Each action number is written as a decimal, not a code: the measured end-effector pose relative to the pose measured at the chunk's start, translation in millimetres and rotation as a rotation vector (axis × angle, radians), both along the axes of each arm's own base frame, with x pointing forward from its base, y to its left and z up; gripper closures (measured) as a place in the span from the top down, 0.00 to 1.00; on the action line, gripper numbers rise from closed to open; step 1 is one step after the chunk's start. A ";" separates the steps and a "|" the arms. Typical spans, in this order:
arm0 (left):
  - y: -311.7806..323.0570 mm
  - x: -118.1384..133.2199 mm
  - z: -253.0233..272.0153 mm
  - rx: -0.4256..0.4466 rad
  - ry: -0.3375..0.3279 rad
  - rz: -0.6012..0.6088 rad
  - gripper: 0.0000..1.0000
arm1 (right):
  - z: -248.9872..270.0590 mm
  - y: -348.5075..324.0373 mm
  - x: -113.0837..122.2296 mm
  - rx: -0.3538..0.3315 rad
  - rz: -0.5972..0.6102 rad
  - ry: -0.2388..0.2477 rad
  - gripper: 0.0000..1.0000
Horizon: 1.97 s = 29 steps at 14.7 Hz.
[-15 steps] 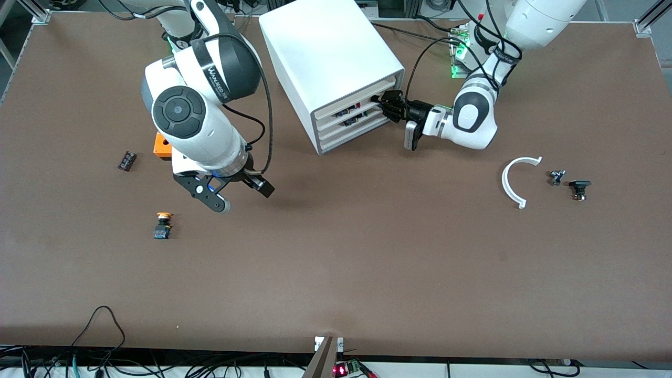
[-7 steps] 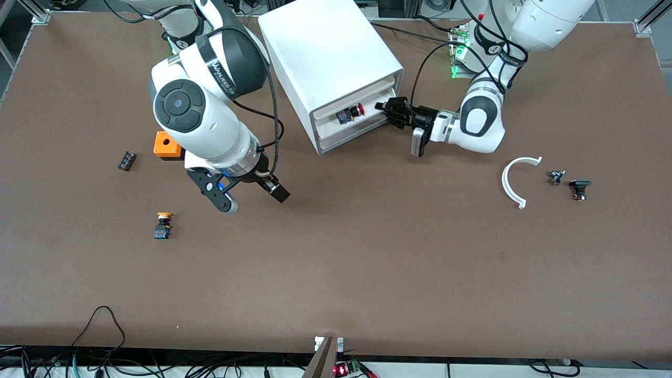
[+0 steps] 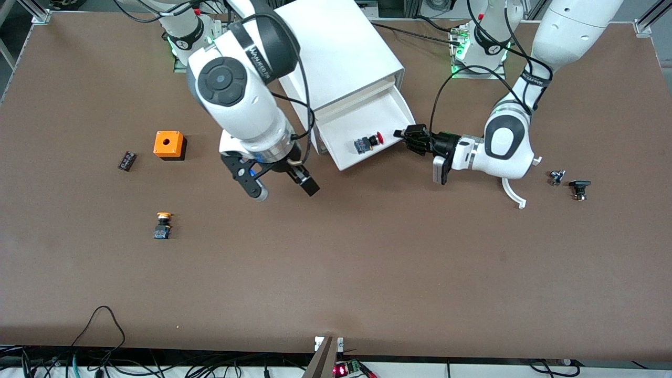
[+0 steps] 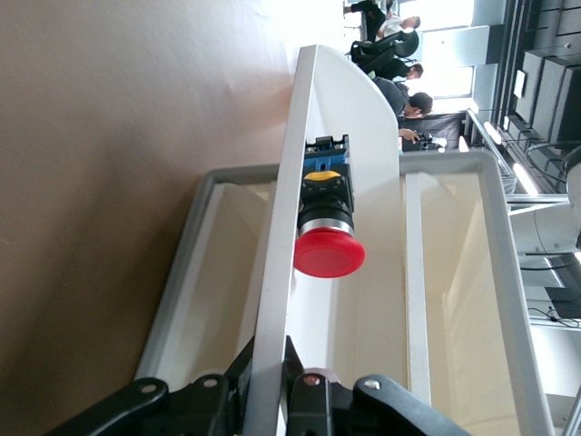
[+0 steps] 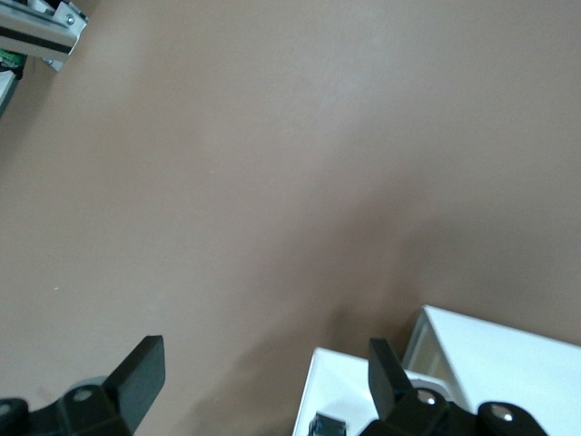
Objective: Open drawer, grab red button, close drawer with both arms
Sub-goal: 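Pull the drawer open with the left gripper while the right gripper reaches in, then grasp the red button with the right gripper while the left gripper releases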
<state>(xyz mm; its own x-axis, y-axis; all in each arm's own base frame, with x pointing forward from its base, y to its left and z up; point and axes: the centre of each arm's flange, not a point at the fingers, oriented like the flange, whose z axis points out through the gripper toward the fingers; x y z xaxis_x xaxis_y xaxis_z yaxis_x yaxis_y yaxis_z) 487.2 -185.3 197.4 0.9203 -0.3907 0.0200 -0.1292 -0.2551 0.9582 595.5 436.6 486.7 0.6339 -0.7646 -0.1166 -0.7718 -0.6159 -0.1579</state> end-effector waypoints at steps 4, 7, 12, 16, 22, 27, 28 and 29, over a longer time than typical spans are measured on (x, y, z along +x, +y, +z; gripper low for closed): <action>18.5 31.9 6.4 0.036 -0.008 -0.005 0.11 | -19.0 40.1 -21.6 0.007 -0.076 0.022 1.00; 29.4 43.4 7.7 0.057 -0.024 -0.005 0.15 | -41.6 65.7 -33.1 0.010 -0.141 0.040 1.00; 55.9 75.6 33.6 0.172 -0.091 -0.075 0.62 | -70.0 108.3 -47.3 0.040 -0.198 0.031 1.00; 70.6 116.0 117.1 0.341 -0.041 -0.171 0.99 | -93.5 130.9 -54.9 0.071 -0.218 0.012 1.00; 80.6 124.6 204.4 0.713 -0.071 -0.180 1.00 | -138.1 158.2 -72.2 0.072 -0.221 0.016 1.00; 52.6 107.5 253.5 0.982 -0.052 -0.091 1.00 | -157.9 166.6 -78.5 0.067 -0.215 0.017 0.74; 47.5 106.0 253.3 1.024 -0.047 -0.083 1.00 | -157.6 166.5 -78.2 0.068 -0.215 0.016 0.74; 42.7 104.6 251.1 1.064 -0.041 -0.077 1.00 | -157.2 166.5 -78.0 0.068 -0.215 0.016 0.71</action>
<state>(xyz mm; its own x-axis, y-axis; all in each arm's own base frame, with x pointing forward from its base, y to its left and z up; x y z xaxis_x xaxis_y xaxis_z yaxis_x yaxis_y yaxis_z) 591.8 -142.6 448.5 0.8988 -0.2821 -0.3354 -0.2071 -0.9479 0.2422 517.5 603.1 329.4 0.4547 -0.8720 -0.1812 -0.8870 -0.4249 -0.1806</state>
